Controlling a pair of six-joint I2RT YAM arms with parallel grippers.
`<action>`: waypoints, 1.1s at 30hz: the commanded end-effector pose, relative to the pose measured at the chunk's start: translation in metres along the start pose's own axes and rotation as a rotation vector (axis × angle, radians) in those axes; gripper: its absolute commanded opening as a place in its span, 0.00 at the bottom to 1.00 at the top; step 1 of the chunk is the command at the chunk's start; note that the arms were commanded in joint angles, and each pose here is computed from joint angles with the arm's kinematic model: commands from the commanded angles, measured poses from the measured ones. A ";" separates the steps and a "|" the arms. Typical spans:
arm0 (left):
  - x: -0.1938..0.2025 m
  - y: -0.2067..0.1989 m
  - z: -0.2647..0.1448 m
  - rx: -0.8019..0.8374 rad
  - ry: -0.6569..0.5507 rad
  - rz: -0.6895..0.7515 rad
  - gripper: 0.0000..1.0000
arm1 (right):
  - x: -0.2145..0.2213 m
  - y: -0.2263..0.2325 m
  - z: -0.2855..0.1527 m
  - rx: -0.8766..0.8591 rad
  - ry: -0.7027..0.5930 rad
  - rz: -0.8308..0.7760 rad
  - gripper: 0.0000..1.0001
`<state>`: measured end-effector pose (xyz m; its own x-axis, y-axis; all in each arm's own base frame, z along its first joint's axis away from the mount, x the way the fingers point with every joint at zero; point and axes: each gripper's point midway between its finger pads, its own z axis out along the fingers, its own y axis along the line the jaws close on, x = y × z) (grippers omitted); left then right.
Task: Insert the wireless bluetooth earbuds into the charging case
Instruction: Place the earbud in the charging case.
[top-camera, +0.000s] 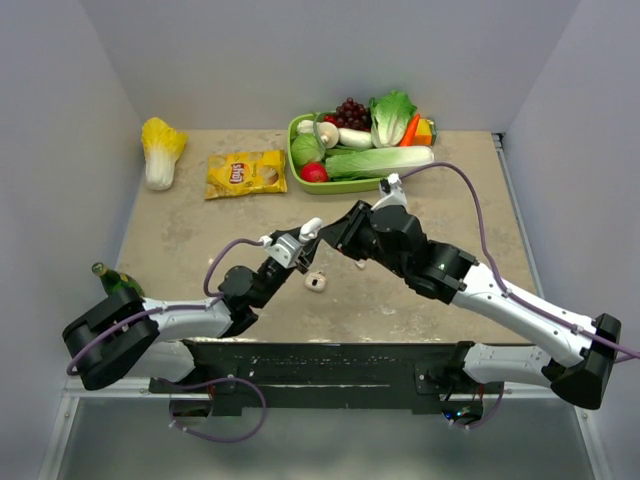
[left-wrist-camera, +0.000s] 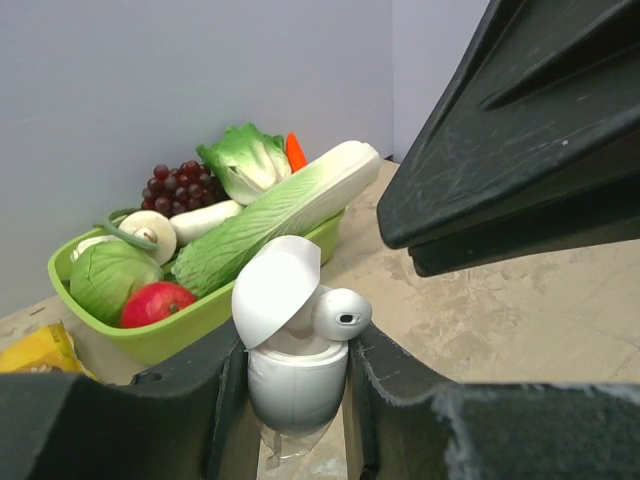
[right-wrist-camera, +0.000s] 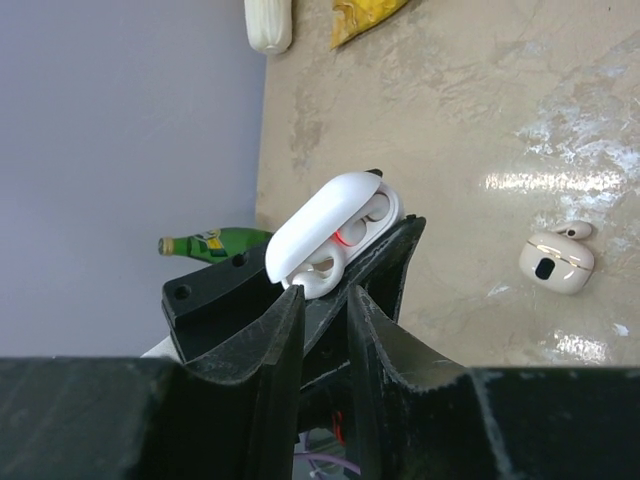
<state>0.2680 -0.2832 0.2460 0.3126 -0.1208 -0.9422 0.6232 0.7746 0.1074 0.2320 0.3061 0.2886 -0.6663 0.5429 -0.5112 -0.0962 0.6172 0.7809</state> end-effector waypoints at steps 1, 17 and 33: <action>-0.144 0.033 -0.020 -0.125 -0.595 -0.193 0.00 | -0.022 0.019 -0.015 -0.038 -0.055 -0.018 0.29; -0.143 0.055 -0.053 -0.081 -0.622 -0.595 0.00 | -0.089 0.010 -0.082 0.015 -0.268 -0.447 0.33; -0.133 -0.009 -0.060 0.265 -0.445 -0.803 0.00 | -0.061 0.006 -0.083 -0.087 -0.154 -0.631 0.34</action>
<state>0.2311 -0.2633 0.2592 -0.1585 -0.6203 -0.7682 0.7194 0.4603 -0.5201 0.2200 0.2301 0.3520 -0.3737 0.2182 -0.9015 -0.4267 0.8225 0.3760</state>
